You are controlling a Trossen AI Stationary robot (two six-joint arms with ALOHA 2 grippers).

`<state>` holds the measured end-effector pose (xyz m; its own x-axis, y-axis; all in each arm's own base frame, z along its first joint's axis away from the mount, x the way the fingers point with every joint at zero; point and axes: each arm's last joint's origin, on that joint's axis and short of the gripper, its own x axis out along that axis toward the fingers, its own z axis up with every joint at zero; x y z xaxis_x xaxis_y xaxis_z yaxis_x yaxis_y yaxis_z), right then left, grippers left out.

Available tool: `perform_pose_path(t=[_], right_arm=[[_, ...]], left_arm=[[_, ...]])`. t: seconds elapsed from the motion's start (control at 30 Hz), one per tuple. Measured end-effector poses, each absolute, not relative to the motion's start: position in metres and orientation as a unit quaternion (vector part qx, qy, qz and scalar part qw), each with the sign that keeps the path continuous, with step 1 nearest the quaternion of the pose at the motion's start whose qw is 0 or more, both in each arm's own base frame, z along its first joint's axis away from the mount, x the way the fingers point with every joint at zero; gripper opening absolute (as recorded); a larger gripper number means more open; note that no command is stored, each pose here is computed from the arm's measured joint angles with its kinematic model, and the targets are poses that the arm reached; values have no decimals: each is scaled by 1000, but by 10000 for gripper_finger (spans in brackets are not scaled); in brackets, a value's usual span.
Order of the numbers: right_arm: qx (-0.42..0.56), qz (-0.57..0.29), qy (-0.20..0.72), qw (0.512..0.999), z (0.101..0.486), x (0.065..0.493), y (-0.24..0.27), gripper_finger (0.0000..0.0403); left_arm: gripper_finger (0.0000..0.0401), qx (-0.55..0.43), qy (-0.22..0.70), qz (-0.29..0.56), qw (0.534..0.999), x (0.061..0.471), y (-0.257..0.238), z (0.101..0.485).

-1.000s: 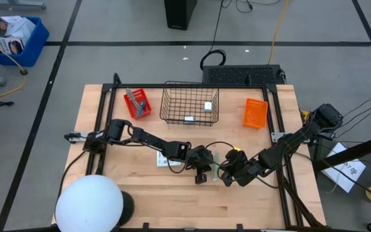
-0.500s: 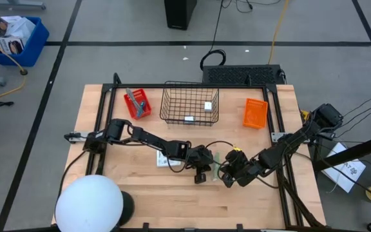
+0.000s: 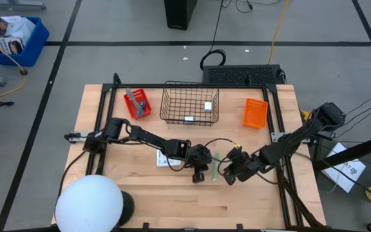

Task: Pick and place items into bin
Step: Put the right card reader box into the orange bin

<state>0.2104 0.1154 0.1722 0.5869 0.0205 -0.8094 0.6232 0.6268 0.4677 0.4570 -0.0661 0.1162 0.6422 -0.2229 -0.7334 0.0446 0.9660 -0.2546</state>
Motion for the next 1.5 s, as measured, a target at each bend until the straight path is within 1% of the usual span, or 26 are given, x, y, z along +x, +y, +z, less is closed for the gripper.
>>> perform_pose_path(t=[0.27,0.53,0.67,0.9,1.1,1.27,1.37,1.5], right_arm=[[421,-179,382,803,198,201,101,0],[438,-152,350,814,214,197,95,0],[437,-147,331,823,222,194,94,0],[451,-130,310,827,230,193,93,0],[486,-102,268,825,238,200,96,0],[524,-115,226,813,243,206,90,0],[503,-101,203,834,248,209,88,0],[500,-96,200,837,249,209,89,0]], left_arm=[[31,-88,401,-87,908,458,-66,124],[31,-74,400,-93,909,454,-66,140],[31,-71,411,-90,904,450,-65,145],[31,-69,442,-84,890,441,-63,154],[31,-61,423,-90,900,436,-62,177],[31,-39,431,-63,899,425,-59,197],[31,-25,426,-53,903,420,-57,210],[31,-19,411,-54,910,415,-56,224]])
